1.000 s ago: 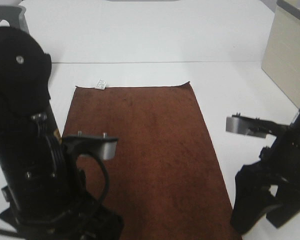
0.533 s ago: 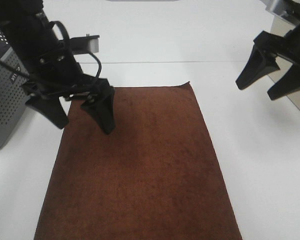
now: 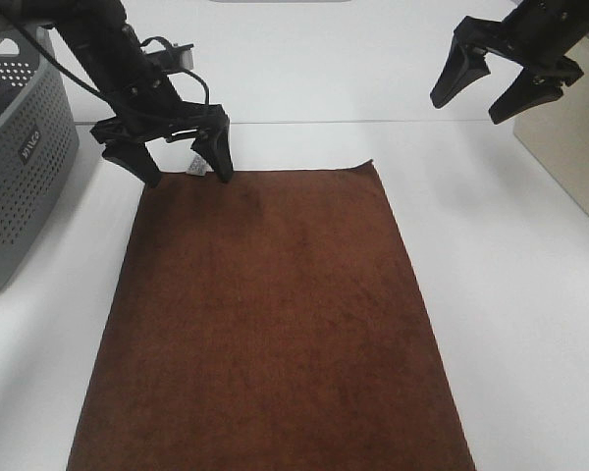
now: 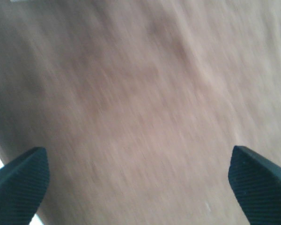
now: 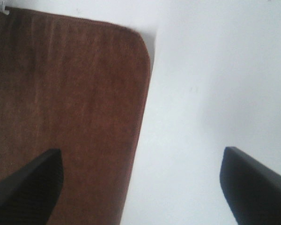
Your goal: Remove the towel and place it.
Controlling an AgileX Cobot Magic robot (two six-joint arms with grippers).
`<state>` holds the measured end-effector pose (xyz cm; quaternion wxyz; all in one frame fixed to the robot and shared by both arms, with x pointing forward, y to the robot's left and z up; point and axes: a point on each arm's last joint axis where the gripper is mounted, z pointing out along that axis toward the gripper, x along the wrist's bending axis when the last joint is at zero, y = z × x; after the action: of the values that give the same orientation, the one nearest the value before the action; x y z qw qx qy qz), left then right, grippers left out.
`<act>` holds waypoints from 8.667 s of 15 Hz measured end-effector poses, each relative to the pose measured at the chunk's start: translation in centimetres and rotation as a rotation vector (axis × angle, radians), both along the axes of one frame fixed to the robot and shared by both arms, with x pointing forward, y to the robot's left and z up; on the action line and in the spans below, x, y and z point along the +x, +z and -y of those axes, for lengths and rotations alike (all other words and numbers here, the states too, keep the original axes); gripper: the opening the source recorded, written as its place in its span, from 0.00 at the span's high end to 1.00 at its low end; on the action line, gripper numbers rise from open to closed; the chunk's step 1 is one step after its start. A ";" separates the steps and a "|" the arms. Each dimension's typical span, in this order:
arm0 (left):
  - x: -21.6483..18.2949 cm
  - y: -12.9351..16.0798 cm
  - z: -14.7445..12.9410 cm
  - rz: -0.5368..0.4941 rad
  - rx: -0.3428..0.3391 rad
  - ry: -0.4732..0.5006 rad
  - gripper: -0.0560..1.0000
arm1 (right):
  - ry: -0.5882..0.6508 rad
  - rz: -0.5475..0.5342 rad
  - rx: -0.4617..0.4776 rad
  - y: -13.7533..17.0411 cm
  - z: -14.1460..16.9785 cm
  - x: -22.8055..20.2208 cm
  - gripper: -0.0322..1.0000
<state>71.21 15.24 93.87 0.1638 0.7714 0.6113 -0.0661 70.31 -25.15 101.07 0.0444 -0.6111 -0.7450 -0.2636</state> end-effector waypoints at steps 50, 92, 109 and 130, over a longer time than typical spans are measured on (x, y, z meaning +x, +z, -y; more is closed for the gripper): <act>4.3 -5.9 -2.6 -0.064 -0.093 0.119 0.17 | 0.060 0.039 -0.055 -13.7 -11.8 5.2 0.35; 9.9 -4.6 -3.5 0.666 -0.022 0.099 0.94 | -0.045 0.682 -0.203 -9.9 -10.7 10.1 0.96; 10.5 -8.9 -3.7 0.700 -0.016 0.158 0.94 | -0.086 0.715 -0.188 -13.4 -10.7 10.7 0.96; 11.2 -6.0 -3.8 0.811 -0.026 0.186 0.40 | -0.117 0.529 -0.153 -14.2 -8.3 10.4 0.39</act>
<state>82.43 19.06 87.84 0.4064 0.6743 0.5634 0.2504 80.72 -16.87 86.89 -0.2131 -0.5647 -0.7118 -0.3592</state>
